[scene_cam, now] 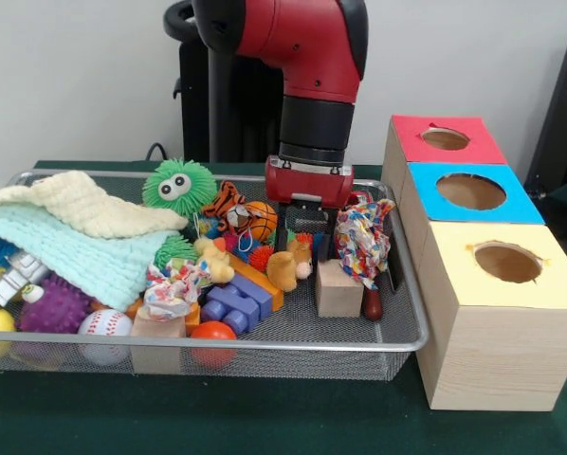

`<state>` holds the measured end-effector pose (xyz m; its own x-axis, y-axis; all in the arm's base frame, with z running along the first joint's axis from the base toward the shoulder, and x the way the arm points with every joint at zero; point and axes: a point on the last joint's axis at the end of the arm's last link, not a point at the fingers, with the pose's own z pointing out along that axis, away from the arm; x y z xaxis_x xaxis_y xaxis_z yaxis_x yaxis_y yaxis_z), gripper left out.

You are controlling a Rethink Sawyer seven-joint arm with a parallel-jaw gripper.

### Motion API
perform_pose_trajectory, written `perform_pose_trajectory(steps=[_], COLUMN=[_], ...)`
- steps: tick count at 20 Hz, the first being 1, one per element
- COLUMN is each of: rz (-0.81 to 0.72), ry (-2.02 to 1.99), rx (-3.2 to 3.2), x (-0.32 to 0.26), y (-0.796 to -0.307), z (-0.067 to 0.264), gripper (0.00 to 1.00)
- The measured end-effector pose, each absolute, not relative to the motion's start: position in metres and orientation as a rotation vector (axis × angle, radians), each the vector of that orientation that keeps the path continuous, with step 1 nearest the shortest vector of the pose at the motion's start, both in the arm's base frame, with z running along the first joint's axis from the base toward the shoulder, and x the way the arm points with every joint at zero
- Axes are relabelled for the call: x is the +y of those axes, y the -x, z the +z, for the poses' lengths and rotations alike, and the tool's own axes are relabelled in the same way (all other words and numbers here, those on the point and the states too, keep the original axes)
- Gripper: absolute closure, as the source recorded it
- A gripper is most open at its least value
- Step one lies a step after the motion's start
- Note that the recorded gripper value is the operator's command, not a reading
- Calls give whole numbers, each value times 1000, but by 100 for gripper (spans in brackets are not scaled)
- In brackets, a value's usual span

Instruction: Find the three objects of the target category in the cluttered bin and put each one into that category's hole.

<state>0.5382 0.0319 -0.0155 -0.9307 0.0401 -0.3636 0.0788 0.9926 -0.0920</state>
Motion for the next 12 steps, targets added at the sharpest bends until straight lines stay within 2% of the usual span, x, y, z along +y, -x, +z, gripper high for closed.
perform_pose_trajectory(steps=[6,12], rz=[-147,-122], ry=[-148,-245], rx=[2729,2668], x=[23,-6], y=[-547,-567], z=[-9,17], gripper=[0,0])
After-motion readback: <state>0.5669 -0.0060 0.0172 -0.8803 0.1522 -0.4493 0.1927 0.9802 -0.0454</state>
